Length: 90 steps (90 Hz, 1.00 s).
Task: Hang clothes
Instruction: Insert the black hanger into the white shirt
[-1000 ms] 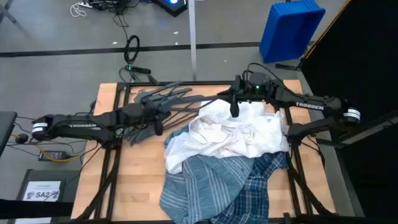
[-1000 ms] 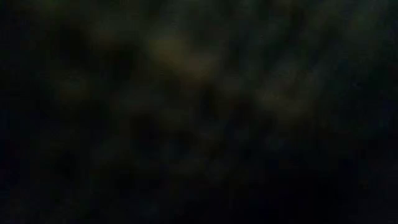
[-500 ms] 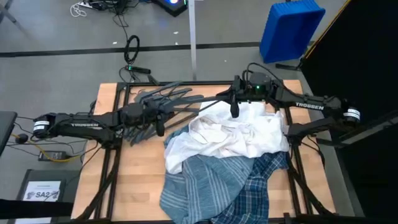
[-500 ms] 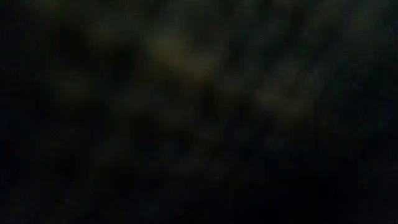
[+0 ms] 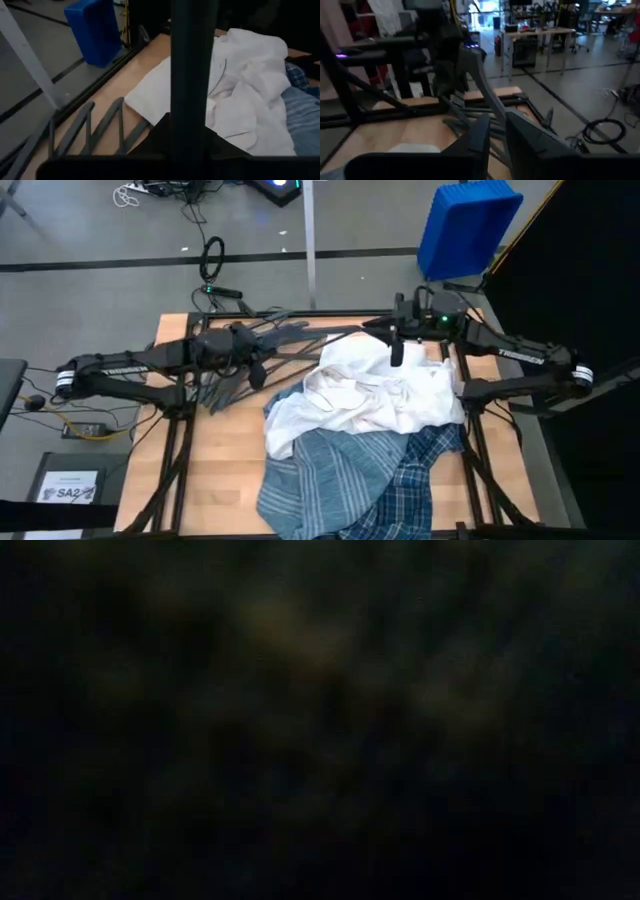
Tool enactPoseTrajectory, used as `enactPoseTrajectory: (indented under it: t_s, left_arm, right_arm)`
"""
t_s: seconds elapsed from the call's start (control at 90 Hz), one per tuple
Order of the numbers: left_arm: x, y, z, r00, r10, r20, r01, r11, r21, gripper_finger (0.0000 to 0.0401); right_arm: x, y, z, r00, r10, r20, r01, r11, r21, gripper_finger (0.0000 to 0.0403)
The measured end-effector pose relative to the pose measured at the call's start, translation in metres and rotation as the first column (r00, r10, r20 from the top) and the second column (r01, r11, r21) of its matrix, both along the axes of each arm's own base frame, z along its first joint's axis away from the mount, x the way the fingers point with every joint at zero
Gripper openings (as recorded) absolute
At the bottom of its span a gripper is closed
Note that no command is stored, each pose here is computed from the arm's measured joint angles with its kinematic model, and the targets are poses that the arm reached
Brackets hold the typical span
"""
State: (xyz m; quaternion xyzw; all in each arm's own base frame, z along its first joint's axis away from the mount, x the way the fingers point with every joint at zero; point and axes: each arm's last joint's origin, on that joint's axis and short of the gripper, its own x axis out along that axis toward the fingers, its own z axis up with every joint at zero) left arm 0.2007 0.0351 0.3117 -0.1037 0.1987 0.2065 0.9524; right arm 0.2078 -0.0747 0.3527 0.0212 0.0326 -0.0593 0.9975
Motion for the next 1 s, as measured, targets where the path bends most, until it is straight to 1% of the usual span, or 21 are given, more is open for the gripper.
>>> enactPoseTrajectory:
  t_s: [0.156,0.333,0.411,0.522,0.656,0.8,0.911,1.0]
  left_arm:
    - [0.013,-0.008,-0.011,0.998,-0.04,-0.051,0.039,0.999,-0.015,0.0008]
    - [0.026,-0.02,-0.022,0.991,-0.092,-0.094,0.089,0.995,-0.036,0.0008]
    - [0.027,-0.025,-0.023,0.988,-0.114,-0.104,0.111,0.993,-0.037,0.0008]
    - [0.027,-0.03,-0.023,0.985,-0.135,-0.105,0.133,0.991,-0.033,0.0008]
    - [0.025,-0.033,-0.026,0.978,-0.15,-0.144,0.146,0.989,-0.038,0.0008]
    - [0.018,-0.034,-0.035,0.958,-0.122,-0.26,0.117,0.992,-0.036,0.0008]
    - [0.012,-0.032,-0.041,0.939,-0.068,-0.337,0.063,0.998,-0.027,0.0008]
    - [0.008,-0.031,-0.044,0.924,-0.041,-0.38,0.037,0.999,-0.019,0.0008]
  right_arm:
    - [0.004,0.006,-0.002,1.0,0.03,-0.01,-0.03,1.0,0.006,0.0059]
    - [0.018,0.008,-0.011,0.998,0.055,-0.041,-0.054,0.998,0.019,0.0079]
    - [0.027,0.008,-0.019,0.995,0.065,-0.081,-0.062,0.997,0.037,0.0087]
    - [0.04,0.007,-0.037,0.983,0.078,-0.167,-0.063,0.993,0.097,0.0098]
    - [0.051,0.004,-0.057,0.959,0.084,-0.271,-0.049,0.99,0.135,0.0109]
    - [0.05,-0.001,-0.073,0.919,0.077,-0.387,-0.009,0.985,0.175,0.0113]
    - [0.045,-0.008,-0.079,0.887,-0.008,-0.461,0.088,0.984,0.153,0.0112]
    - [0.043,-0.018,-0.084,0.865,-0.075,-0.496,0.163,0.977,0.136,0.0112]
